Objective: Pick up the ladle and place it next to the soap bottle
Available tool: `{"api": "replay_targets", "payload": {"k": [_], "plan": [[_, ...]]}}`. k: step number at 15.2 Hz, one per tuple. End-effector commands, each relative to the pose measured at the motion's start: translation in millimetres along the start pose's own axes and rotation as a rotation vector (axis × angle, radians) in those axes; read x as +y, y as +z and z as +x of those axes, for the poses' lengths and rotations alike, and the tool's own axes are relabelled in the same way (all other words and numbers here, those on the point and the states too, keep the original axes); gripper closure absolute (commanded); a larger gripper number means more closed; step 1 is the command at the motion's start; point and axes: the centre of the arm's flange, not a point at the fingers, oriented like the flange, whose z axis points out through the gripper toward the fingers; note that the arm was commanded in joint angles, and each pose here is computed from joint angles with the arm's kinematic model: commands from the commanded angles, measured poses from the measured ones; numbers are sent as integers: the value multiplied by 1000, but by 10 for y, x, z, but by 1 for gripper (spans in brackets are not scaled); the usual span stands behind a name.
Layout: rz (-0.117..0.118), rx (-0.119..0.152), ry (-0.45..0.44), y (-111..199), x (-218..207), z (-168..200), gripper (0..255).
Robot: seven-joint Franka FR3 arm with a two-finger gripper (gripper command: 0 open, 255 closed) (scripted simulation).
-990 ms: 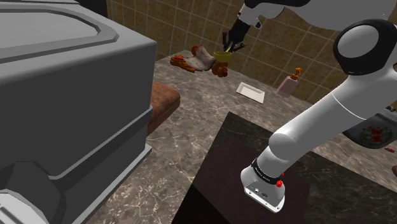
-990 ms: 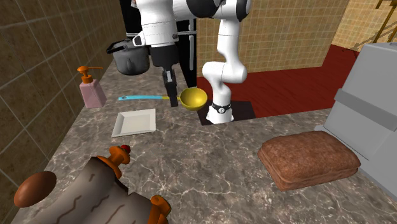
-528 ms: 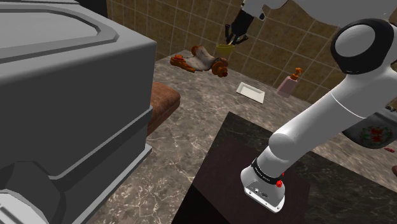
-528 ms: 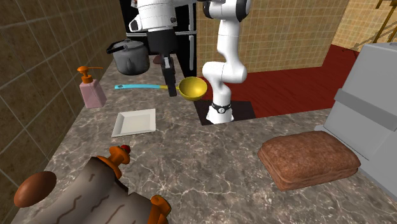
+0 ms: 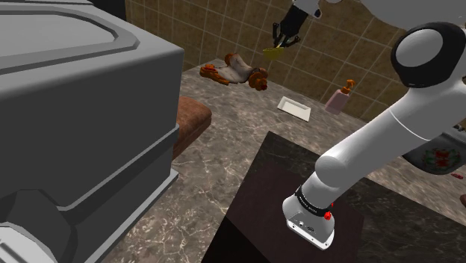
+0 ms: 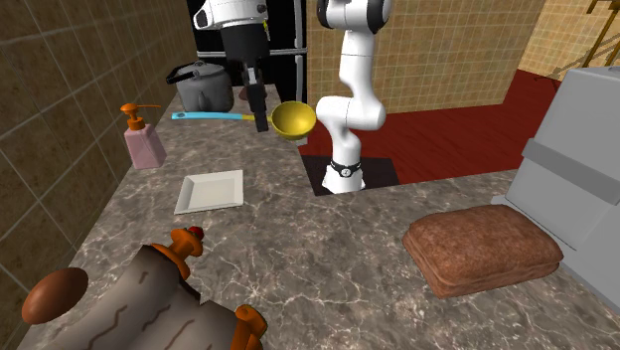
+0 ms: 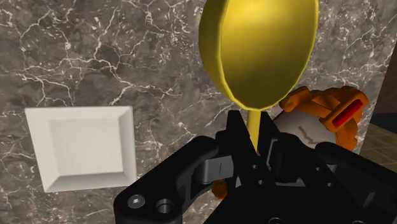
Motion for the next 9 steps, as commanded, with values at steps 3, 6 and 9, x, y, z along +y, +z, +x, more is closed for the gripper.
{"api": "replay_targets", "payload": {"k": [3,6,9], "plan": [[0,0,-1,-103,460,216,255],[0,0,-1,-179,814,377,255],[0,0,-1,-255,1168,537,255]]}}
